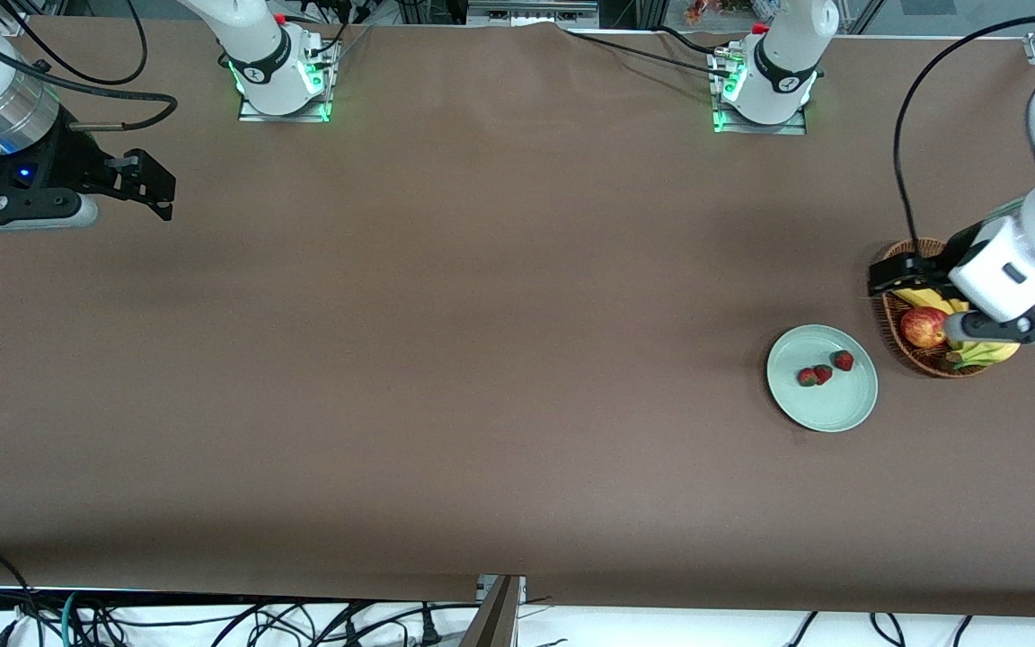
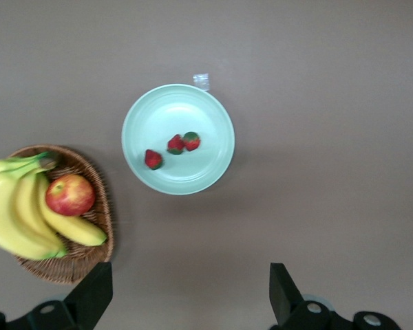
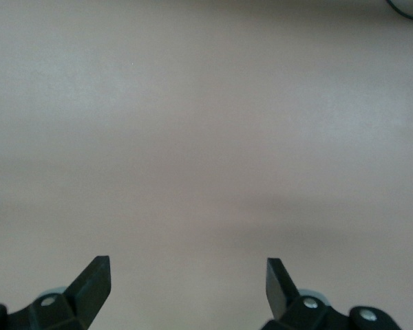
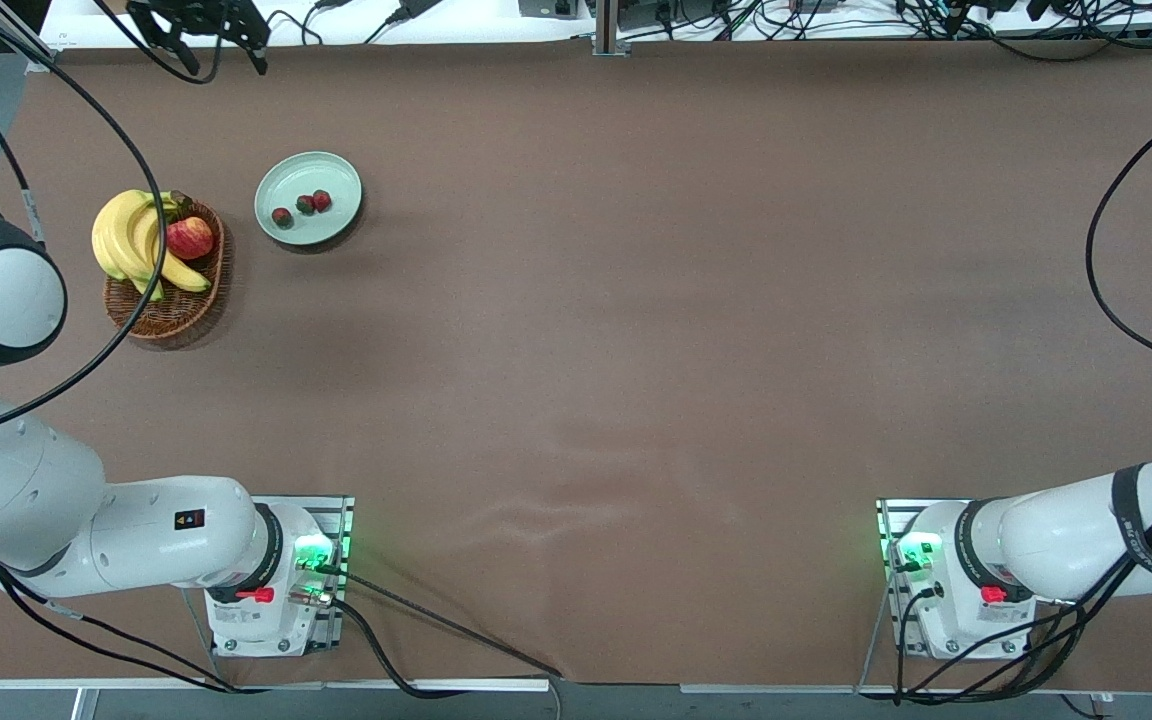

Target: Collect all strawberries into plate

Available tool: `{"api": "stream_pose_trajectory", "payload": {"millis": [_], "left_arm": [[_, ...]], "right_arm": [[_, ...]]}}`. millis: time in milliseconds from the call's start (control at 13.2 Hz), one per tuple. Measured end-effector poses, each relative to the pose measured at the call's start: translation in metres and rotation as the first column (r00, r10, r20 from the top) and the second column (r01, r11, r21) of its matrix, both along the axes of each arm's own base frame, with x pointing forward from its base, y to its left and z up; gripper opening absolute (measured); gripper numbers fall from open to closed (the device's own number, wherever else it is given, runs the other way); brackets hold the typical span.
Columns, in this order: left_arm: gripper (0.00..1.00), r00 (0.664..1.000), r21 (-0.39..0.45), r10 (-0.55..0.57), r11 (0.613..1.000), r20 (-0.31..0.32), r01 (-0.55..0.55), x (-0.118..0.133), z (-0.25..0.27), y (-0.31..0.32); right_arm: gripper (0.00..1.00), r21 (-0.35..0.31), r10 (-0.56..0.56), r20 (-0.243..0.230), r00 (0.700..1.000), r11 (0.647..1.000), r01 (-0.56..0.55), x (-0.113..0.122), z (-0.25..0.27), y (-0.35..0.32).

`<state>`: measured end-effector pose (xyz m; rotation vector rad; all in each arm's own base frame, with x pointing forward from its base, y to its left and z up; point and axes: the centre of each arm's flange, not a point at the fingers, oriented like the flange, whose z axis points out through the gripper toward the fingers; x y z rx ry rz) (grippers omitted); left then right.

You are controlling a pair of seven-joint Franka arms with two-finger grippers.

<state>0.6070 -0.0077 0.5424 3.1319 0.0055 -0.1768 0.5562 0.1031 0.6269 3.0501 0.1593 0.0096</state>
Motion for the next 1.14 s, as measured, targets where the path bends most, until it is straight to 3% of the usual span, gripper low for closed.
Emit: {"api": "stream_pose_trajectory", "payload": {"millis": [151,454,681,1135], "left_arm": [[1.00,1.000,0.005,0.004,1.000,-0.003,-0.004,-0.011,0.028,0.002],[1.00,0.996,0.013,0.001,1.000,-0.089,0.000,-0.032,0.053,-0.007],[1.00,0.992,-0.008,0.022,1.000,-0.126,-0.023,-0.036,0.049,-0.013],[1.00,0.990,-0.014,0.026,1.000,-0.140,-0.028,-0.033,0.042,-0.018]], "right_arm": [[1.00,0.000,0.000,0.000,1.000,1.000,0.000,0.000,0.000,0.000],[1.00,0.000,-0.001,0.000,1.000,1.000,0.001,0.000,0.000,-0.001],[1.00,0.000,-0.002,0.000,1.000,1.000,0.002,0.000,0.000,-0.001],[1.00,0.000,-0.002,0.000,1.000,1.000,0.002,0.000,0.000,-0.001]]}}
